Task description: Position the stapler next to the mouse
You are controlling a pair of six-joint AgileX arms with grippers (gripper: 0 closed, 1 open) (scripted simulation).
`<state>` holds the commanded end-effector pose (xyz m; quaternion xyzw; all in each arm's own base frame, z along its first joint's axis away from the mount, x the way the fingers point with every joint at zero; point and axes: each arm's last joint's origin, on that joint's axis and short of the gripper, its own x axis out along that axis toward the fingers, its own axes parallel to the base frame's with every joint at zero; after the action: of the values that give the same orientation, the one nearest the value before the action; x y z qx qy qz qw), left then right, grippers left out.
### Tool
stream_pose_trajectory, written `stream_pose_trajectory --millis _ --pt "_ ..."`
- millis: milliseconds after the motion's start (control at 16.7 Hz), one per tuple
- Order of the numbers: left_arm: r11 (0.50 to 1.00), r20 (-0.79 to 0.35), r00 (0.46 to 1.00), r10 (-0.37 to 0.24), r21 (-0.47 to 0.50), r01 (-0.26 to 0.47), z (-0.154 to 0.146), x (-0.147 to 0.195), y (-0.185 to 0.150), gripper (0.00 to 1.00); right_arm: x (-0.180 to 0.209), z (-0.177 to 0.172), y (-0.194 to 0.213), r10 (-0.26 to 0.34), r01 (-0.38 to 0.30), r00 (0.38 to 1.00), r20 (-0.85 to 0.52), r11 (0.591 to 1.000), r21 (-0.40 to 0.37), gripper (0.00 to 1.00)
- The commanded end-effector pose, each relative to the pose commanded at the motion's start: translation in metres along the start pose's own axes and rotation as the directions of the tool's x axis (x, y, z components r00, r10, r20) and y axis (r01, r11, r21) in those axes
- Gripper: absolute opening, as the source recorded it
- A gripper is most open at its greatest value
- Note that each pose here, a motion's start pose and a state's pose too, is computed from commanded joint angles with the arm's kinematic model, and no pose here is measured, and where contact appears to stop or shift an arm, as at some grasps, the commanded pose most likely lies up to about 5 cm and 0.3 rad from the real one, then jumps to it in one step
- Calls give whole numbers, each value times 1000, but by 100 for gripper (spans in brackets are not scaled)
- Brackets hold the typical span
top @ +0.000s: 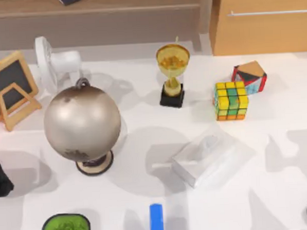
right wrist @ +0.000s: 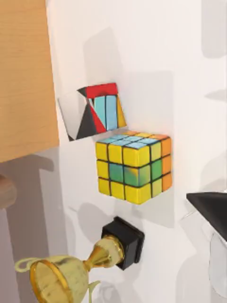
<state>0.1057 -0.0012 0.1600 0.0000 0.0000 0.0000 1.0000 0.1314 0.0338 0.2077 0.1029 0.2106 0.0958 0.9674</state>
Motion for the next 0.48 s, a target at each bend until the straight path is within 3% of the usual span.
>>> stream_pose_trajectory --millis 240,480 --pt "1000 0 1000 0 0 0 0 0 0 100 29 25 43 64 -35 948 -313 995 96 100" --pt "1000 0 1000 0 0 0 0 0 0 100 69 29 106 55 21 801 -596 993 119 100"
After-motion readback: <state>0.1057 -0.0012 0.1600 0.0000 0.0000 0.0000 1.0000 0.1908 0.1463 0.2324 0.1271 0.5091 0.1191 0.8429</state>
